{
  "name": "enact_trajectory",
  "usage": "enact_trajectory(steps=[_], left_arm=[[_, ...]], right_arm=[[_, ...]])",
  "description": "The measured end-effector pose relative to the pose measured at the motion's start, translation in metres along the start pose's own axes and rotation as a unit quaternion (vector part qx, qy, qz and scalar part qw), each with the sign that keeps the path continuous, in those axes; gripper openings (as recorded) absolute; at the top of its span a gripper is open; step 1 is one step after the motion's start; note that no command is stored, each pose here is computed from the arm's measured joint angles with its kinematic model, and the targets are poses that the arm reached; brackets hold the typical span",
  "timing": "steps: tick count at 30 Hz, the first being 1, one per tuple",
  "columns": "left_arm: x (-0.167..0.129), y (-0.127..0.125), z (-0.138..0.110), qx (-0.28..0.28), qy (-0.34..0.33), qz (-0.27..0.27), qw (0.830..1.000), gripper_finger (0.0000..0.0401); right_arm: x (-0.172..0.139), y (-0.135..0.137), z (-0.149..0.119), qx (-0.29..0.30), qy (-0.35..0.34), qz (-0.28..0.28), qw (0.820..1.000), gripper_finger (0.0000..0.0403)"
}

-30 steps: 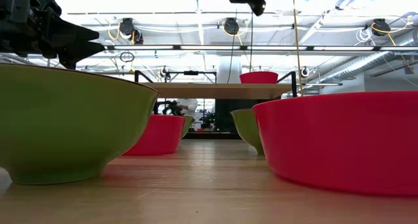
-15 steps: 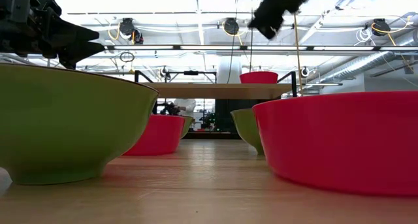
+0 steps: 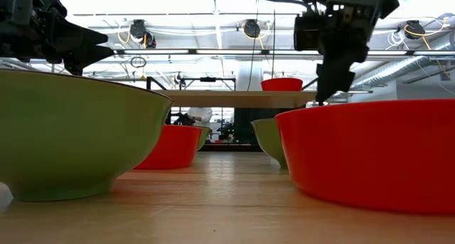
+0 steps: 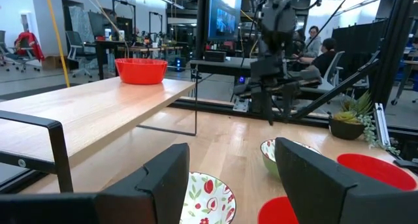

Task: Pick & Place Mini bowls
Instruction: Put the middle white patterned bowl on the shelf

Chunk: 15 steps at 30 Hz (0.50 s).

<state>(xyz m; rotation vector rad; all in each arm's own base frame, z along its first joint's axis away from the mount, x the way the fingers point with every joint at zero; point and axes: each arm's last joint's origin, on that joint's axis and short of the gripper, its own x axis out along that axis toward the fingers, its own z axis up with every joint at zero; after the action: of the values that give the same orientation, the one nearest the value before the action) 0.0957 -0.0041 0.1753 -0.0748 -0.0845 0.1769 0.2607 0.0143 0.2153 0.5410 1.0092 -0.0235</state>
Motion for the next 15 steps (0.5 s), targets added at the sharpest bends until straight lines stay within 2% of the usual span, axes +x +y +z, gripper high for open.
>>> enact_trajectory(steps=[10,15], left_arm=[[0.0,0.0,0.0,0.0,0.0,0.0,1.0,0.023],[0.0,0.0,0.0,0.0,0.0,0.0,1.0,0.023]], right_arm=[[0.018,0.003,-0.017,-0.009,0.023,-0.041,0.999,0.0128],[0.033,0.0,-0.016,0.002,0.032,-0.045,0.998,0.0129]])
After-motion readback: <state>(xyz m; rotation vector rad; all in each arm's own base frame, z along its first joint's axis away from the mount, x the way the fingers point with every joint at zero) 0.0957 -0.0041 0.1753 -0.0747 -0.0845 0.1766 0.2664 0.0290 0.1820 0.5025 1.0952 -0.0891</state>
